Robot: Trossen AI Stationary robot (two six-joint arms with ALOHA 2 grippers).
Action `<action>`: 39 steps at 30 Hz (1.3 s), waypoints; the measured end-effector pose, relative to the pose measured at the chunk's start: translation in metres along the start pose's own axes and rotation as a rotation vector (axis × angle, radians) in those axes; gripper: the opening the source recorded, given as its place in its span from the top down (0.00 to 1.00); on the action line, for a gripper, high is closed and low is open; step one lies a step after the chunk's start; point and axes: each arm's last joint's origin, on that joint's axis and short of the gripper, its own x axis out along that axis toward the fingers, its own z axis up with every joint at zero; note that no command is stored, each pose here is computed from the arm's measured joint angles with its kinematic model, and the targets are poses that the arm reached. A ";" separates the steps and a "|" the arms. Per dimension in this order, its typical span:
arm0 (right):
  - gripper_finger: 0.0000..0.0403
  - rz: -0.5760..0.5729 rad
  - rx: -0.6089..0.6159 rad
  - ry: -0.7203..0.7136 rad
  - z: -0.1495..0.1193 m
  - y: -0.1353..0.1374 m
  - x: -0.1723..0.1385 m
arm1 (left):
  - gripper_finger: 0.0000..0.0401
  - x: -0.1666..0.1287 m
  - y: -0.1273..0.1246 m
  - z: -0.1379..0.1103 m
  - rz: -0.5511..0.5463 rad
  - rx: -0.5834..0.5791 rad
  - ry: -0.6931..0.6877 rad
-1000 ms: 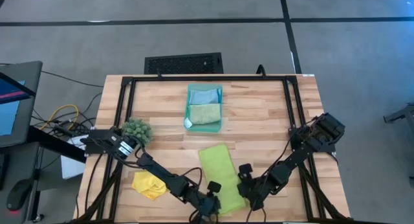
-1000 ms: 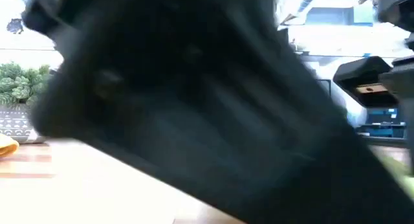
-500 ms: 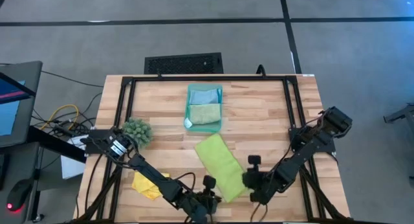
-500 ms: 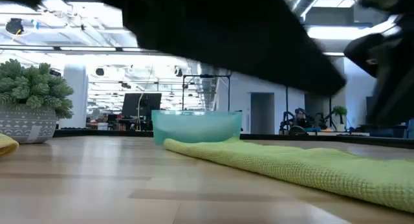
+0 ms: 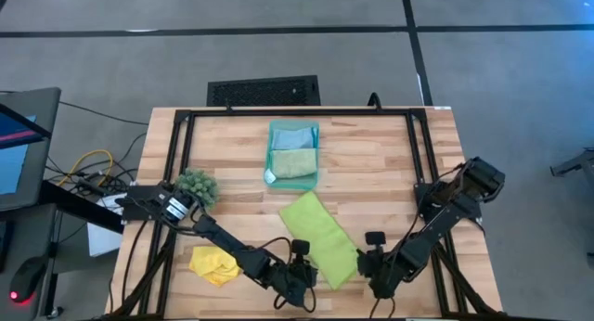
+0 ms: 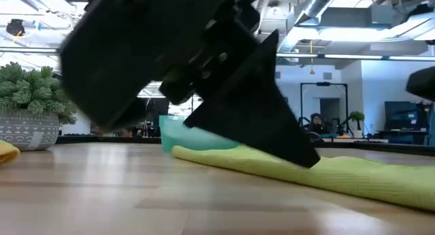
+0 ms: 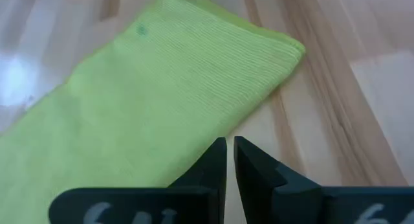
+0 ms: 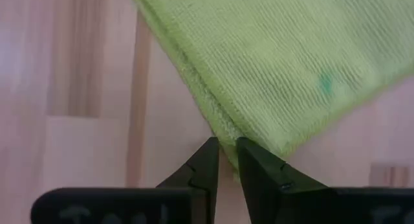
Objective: Fold microfiber towels
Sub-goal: Fold the light green microfiber cloth
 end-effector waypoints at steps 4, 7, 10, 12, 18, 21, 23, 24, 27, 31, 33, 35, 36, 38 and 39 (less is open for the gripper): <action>0.80 -0.041 0.079 0.074 -0.010 -0.003 -0.006 | 0.94 0.000 0.000 0.000 0.005 0.001 0.003; 0.80 -0.099 0.101 0.101 -0.018 -0.003 -0.009 | 0.94 0.000 0.000 0.000 0.004 0.000 0.001; 0.80 -0.155 0.097 0.039 -0.021 -0.001 -0.010 | 0.94 0.000 0.000 -0.001 0.004 0.000 0.003; 0.80 -0.158 0.093 -0.008 -0.018 0.000 -0.009 | 0.94 0.000 0.000 0.000 0.004 -0.003 0.003; 0.80 -0.126 0.098 -0.088 -0.005 -0.002 -0.007 | 0.94 0.000 0.000 0.000 0.004 -0.004 0.003; 0.80 -0.117 0.123 -0.085 0.001 -0.007 -0.005 | 0.94 0.000 0.000 0.000 0.003 -0.004 0.003; 0.80 -0.093 0.135 -0.053 0.002 -0.009 -0.004 | 0.94 0.000 0.000 0.000 0.003 -0.004 0.003; 0.80 -0.078 0.142 -0.035 0.001 -0.008 -0.004 | 0.94 0.000 0.000 0.000 0.003 -0.004 0.003; 0.80 -0.058 0.176 -0.008 -0.002 -0.006 -0.005 | 0.94 0.000 0.000 0.000 -0.002 -0.004 0.004; 0.79 -0.052 0.183 -0.007 -0.005 -0.002 -0.006 | 0.94 0.000 0.000 0.000 -0.002 -0.004 0.005; 0.78 -0.052 0.195 -0.005 -0.007 -0.001 -0.006 | 0.94 0.000 0.000 0.000 -0.002 -0.004 0.005; 0.75 -0.059 0.209 0.001 -0.008 -0.001 -0.006 | 0.94 0.000 0.000 0.000 -0.002 -0.004 0.005; 0.73 -0.064 0.214 0.006 -0.008 -0.002 -0.006 | 0.94 0.000 0.000 0.000 -0.002 -0.004 0.005; 0.69 -0.080 0.225 0.018 -0.010 -0.003 -0.006 | 0.94 0.000 0.000 0.000 -0.002 -0.006 0.005; 0.67 -0.086 0.228 0.022 -0.010 -0.004 -0.006 | 0.94 0.000 0.000 0.000 -0.002 -0.010 0.005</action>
